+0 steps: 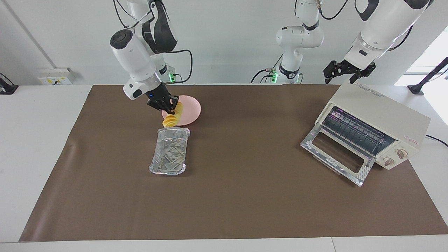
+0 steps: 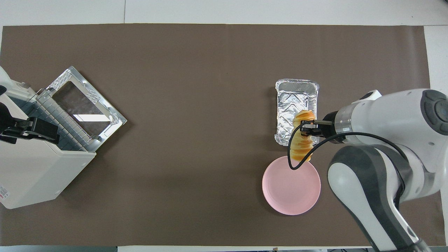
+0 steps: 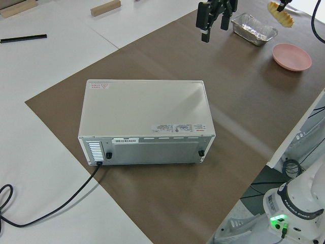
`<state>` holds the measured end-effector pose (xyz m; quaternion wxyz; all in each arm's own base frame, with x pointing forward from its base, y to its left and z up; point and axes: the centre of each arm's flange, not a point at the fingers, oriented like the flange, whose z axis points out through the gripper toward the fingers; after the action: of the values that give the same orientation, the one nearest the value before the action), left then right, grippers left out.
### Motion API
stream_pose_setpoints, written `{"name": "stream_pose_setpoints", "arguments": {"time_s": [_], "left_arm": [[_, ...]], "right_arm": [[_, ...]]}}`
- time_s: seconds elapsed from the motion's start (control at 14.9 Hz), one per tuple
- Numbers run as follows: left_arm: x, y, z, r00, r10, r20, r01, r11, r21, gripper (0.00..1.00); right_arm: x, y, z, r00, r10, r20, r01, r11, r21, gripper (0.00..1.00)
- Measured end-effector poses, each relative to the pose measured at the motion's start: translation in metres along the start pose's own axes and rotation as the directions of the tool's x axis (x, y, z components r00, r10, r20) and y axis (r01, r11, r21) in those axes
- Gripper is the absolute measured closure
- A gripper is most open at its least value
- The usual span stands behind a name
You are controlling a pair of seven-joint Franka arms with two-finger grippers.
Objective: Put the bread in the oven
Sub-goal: 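Lift the bread roll with the right gripper and lower it into the foil tray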
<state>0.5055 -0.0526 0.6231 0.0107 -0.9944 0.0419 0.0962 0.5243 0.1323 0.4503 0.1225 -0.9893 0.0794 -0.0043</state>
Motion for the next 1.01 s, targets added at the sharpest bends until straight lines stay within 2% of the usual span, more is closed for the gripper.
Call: {"name": "stream_pose_setpoints", "arguments": {"time_s": [0.2,0.4,0.74,1.01], "left_arm": [[0.000,0.000,0.000,1.000,0.000,0.000,0.000,1.000,0.000,0.00],[0.000,0.000,0.000,1.000,0.000,0.000,0.000,1.000,0.000,0.00],[0.000,0.000,0.000,1.000,0.000,0.000,0.000,1.000,0.000,0.00],[0.000,0.000,0.000,1.000,0.000,0.000,0.000,1.000,0.000,0.00]], "right_arm": [[0.042,0.001,0.033,1.000,-0.010,-0.016,0.010,1.000,-0.001,0.93],[0.065,0.003,0.050,0.999,-0.021,-0.028,0.021,1.000,-0.008,0.93],[0.076,0.007,0.073,1.000,-0.014,-0.024,0.014,1.000,-0.001,0.93],[0.070,0.018,0.108,1.000,-0.010,0.017,0.011,1.000,-0.012,0.93]]}}
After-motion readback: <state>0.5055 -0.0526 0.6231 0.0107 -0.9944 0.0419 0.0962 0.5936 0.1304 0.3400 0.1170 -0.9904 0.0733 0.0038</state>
